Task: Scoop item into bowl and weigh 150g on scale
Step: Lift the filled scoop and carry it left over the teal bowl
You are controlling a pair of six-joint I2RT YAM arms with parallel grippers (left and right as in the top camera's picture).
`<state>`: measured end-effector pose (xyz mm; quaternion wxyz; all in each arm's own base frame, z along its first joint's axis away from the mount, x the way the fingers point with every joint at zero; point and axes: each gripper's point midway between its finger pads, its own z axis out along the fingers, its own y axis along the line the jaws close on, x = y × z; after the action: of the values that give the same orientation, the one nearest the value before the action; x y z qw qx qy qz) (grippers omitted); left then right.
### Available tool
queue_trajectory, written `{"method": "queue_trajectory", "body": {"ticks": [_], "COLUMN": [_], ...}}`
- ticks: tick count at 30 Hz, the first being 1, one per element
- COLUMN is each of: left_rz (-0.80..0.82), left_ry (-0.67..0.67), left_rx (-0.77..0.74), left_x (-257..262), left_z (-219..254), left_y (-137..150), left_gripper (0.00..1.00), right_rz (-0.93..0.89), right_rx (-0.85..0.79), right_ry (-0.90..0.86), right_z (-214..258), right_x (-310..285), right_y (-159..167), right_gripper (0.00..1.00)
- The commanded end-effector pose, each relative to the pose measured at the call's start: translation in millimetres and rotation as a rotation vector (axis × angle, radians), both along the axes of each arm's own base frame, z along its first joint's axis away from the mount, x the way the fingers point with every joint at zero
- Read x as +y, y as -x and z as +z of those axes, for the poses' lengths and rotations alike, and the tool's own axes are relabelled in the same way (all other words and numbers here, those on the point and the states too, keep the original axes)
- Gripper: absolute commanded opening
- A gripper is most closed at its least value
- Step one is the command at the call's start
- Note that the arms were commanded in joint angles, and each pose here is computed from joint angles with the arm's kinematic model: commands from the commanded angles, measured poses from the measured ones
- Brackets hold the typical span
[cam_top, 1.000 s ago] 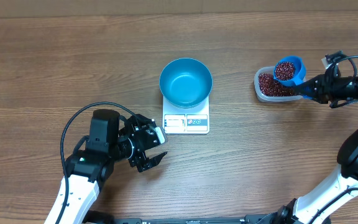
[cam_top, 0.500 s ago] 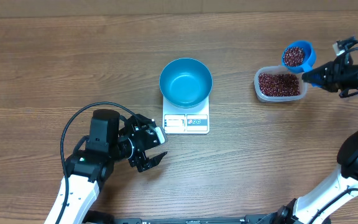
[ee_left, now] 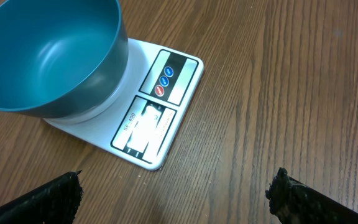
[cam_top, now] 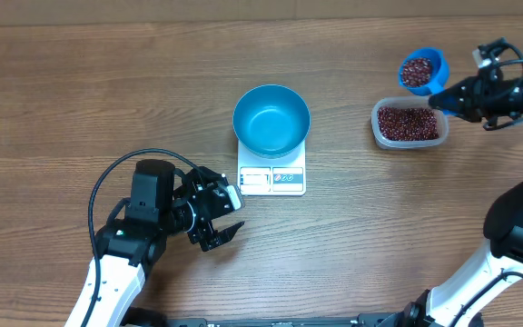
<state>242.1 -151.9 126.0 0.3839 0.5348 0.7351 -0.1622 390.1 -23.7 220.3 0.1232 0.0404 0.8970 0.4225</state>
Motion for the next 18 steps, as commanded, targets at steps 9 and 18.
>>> {"method": "queue_trajectory", "body": {"ticks": [9, 18], "left_rz": [-0.017, -0.017], "left_ry": [0.002, 0.002], "left_rx": [0.002, 0.002], "left_x": [-0.4, -0.4], "left_z": [-2.4, -2.4], "left_y": [1.5, 1.5], "left_gripper": [1.00, 0.99], "right_rz": [0.071, 0.152], "right_rx": [-0.045, -0.020], "right_ry": [0.059, 0.098], "right_z": [31.1, 34.1], "right_x": [45.2, 90.1], "right_y": [-7.3, -3.9], "right_gripper": [0.04, 0.04]}}
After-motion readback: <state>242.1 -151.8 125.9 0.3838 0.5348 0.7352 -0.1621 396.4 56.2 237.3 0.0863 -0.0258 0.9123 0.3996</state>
